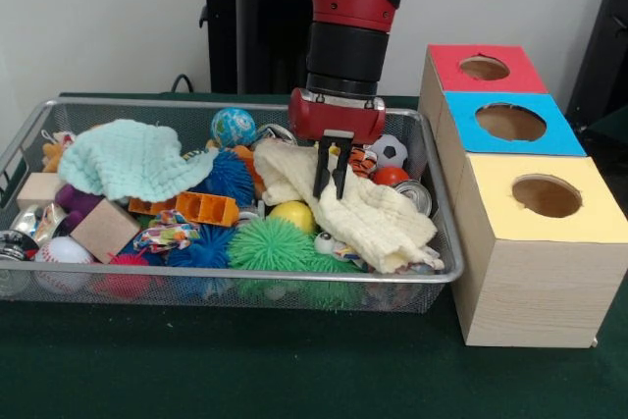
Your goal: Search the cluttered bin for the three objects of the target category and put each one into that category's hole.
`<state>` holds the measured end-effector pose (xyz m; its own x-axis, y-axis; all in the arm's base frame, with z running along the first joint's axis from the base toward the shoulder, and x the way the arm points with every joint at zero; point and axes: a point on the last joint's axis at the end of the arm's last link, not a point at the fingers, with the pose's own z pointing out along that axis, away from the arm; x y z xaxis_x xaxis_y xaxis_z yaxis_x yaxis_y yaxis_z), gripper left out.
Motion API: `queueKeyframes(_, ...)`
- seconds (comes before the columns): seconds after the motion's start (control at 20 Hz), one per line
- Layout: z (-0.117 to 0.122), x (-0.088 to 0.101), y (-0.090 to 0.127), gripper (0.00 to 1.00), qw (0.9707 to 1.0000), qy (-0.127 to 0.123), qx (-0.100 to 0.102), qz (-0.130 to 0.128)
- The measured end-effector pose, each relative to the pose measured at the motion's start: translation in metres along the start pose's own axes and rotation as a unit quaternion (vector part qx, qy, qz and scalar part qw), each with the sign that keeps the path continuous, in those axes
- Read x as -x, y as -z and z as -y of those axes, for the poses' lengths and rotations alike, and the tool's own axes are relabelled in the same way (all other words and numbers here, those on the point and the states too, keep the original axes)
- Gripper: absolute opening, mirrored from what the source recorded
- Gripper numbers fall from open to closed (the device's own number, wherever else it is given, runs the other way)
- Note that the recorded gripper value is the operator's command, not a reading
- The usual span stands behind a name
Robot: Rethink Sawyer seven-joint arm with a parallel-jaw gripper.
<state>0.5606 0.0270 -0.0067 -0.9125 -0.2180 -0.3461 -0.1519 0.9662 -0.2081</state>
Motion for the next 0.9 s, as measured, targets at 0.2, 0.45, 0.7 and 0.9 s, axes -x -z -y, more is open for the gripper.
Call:
queueKeyframes(0.2, -0.001, -0.003, 0.0, 0.0, 1.0, 0.0, 0.001, -0.003)
queueKeyframes(0.45, -0.001, -0.003, 0.0, 0.0, 1.0, 0.0, 0.001, -0.003)
queueKeyframes(0.7, 0.002, -0.002, 0.005, 0.0, 1.0, -0.004, 0.001, -0.003)
queueKeyframes(0.9, 0.016, 0.001, 0.026, 0.0, 0.9998, -0.015, 0.0, -0.009)
